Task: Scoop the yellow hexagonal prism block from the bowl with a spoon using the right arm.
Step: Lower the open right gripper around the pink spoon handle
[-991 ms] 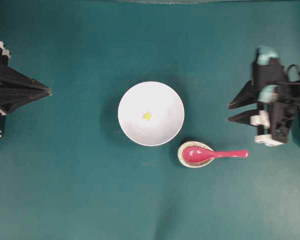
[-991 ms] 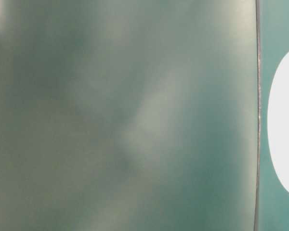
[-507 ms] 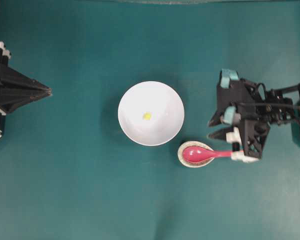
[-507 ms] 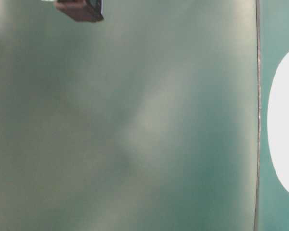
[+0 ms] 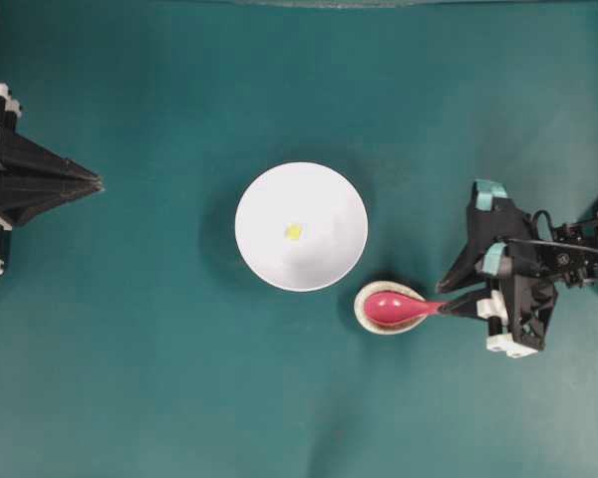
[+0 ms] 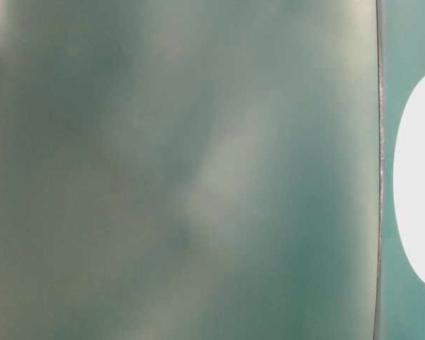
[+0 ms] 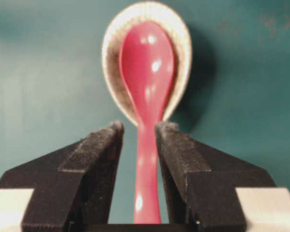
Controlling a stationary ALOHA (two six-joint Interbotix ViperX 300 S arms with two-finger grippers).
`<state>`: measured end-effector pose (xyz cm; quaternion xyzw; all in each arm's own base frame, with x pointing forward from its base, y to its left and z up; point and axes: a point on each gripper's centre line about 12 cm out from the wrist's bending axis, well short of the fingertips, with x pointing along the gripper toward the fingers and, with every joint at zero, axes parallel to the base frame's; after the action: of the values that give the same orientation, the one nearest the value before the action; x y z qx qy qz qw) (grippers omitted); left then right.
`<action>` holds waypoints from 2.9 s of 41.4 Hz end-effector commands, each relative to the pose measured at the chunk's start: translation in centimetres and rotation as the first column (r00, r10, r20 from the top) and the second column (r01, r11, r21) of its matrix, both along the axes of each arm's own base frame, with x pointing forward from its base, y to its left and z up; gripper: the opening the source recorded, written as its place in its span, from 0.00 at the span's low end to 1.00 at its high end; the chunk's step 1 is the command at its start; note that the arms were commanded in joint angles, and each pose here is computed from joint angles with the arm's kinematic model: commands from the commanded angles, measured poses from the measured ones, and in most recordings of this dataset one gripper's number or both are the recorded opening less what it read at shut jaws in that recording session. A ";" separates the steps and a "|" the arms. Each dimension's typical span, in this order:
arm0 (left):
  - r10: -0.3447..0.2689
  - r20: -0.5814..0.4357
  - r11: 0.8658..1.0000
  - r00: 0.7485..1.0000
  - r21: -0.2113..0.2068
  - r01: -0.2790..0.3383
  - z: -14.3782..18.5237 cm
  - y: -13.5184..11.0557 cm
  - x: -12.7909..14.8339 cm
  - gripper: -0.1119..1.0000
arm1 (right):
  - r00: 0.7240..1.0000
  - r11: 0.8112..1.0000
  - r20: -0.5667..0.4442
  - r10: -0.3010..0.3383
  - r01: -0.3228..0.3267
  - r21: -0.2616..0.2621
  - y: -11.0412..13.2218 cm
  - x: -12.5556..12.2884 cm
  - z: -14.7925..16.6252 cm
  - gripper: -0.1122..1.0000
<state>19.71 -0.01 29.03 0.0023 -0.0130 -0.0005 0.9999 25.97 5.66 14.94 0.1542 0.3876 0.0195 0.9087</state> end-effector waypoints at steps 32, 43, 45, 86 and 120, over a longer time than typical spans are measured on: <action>-0.002 -0.003 1.000 1.000 -0.003 0.002 0.6 0.0 0.2 0.20 | 0.982 0.999 0.185 -0.027 0.018 0.047 0.1 -0.8 -2.2 0.51; -0.002 -0.014 1.000 1.000 -0.006 0.002 0.5 0.0 0.2 0.20 | 0.973 0.998 0.228 -0.032 0.020 0.056 0.2 -1.5 -3.0 0.51; -0.002 -0.014 1.000 1.000 -0.008 0.002 0.5 0.0 0.2 0.20 | 0.970 0.998 0.242 -0.028 0.016 0.053 0.2 -1.6 -3.2 0.51; -0.002 -0.023 1.000 1.000 -0.012 0.002 0.3 0.0 0.3 0.20 | 0.920 0.998 0.392 -0.008 0.031 -0.054 1.1 -2.7 -5.7 0.51; -0.002 -0.029 1.000 1.000 -0.012 0.002 0.2 0.0 0.3 0.20 | 0.877 0.990 0.479 -0.012 0.078 -0.118 1.6 -3.0 -7.0 0.51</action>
<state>19.73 -0.04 28.42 -0.0046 0.0100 -0.0012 0.9999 22.83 7.00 7.57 0.0937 0.1662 0.0053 0.9816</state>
